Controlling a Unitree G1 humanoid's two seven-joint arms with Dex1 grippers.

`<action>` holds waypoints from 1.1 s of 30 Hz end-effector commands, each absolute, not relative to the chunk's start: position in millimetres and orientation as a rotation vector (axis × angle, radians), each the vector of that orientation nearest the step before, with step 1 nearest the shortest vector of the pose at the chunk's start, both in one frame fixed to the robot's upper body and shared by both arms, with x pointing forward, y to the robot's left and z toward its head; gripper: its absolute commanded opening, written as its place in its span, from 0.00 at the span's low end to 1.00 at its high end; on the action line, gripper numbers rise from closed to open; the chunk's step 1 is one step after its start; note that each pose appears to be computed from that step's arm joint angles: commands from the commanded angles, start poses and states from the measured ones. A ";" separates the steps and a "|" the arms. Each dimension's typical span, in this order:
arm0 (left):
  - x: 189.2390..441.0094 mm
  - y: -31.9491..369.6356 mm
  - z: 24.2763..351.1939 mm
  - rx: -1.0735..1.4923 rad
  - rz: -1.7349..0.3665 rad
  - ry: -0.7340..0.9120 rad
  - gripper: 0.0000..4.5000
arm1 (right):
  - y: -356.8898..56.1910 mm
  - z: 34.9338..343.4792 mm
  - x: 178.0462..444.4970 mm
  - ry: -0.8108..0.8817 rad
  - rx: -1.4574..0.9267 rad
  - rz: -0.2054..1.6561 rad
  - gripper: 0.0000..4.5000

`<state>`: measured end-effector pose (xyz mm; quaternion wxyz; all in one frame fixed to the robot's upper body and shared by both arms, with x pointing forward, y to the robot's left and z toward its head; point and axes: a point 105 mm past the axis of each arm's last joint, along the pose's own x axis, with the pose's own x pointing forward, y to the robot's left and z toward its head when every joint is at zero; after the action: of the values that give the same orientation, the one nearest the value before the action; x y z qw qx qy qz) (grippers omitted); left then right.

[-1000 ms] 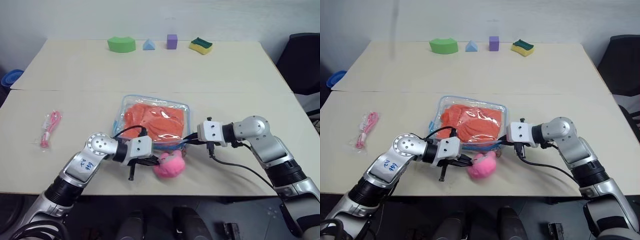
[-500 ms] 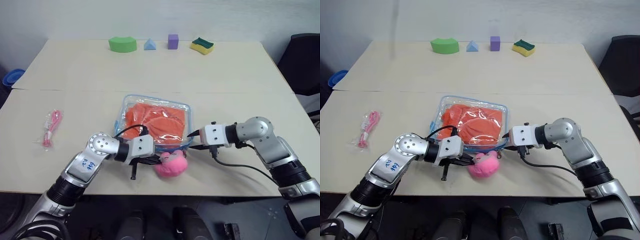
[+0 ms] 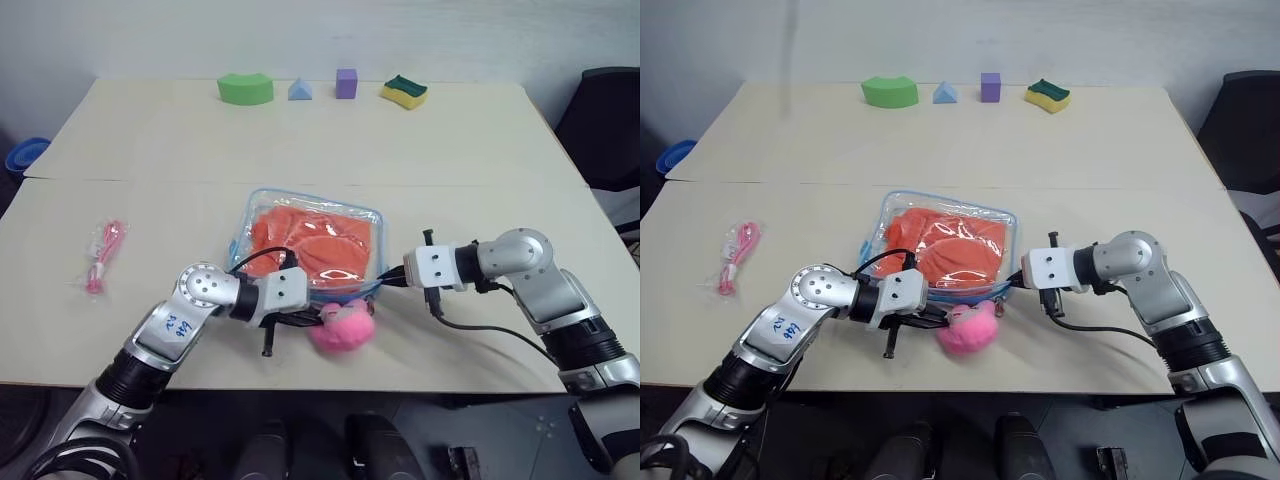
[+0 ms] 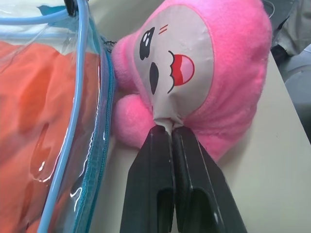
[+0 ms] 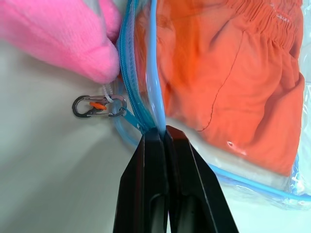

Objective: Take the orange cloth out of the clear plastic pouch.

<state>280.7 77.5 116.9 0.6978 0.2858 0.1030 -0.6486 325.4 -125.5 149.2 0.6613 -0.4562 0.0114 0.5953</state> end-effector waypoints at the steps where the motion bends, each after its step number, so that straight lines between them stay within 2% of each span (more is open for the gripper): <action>1: 284.0 99.2 109.6 0.662 -1.363 0.272 0.00 | -130.6 166.4 328.0 -0.027 -1.042 1.319 0.00; 13: 270.3 165.8 110.4 0.592 -1.112 0.357 0.00 | -140.8 172.6 340.2 -0.060 -1.045 1.283 0.00; 16: 269.7 195.0 116.7 0.581 -1.001 0.383 0.00 | -146.0 169.5 340.3 -0.070 -1.087 1.276 0.00; 19: 269.0 241.0 128.4 0.540 -0.856 0.420 0.00 | -152.5 168.8 338.5 -0.082 -1.113 1.275 0.00; 26: 282.0 303.6 163.0 0.354 -0.621 0.366 0.00 | -153.2 169.4 335.4 -0.113 -1.124 1.289 0.00; 30: 289.7 309.0 162.8 0.316 -0.593 0.353 0.00 | -149.0 169.7 334.3 -0.119 -1.091 1.294 0.00; 33: 290.1 291.6 151.8 0.310 -0.652 0.370 0.00 | -145.1 169.7 333.3 -0.115 -1.060 1.296 0.14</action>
<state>289.6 298.3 148.7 0.9211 0.1426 0.1880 -0.3097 334.3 -145.3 157.3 0.6576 -0.4757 -0.0304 0.5834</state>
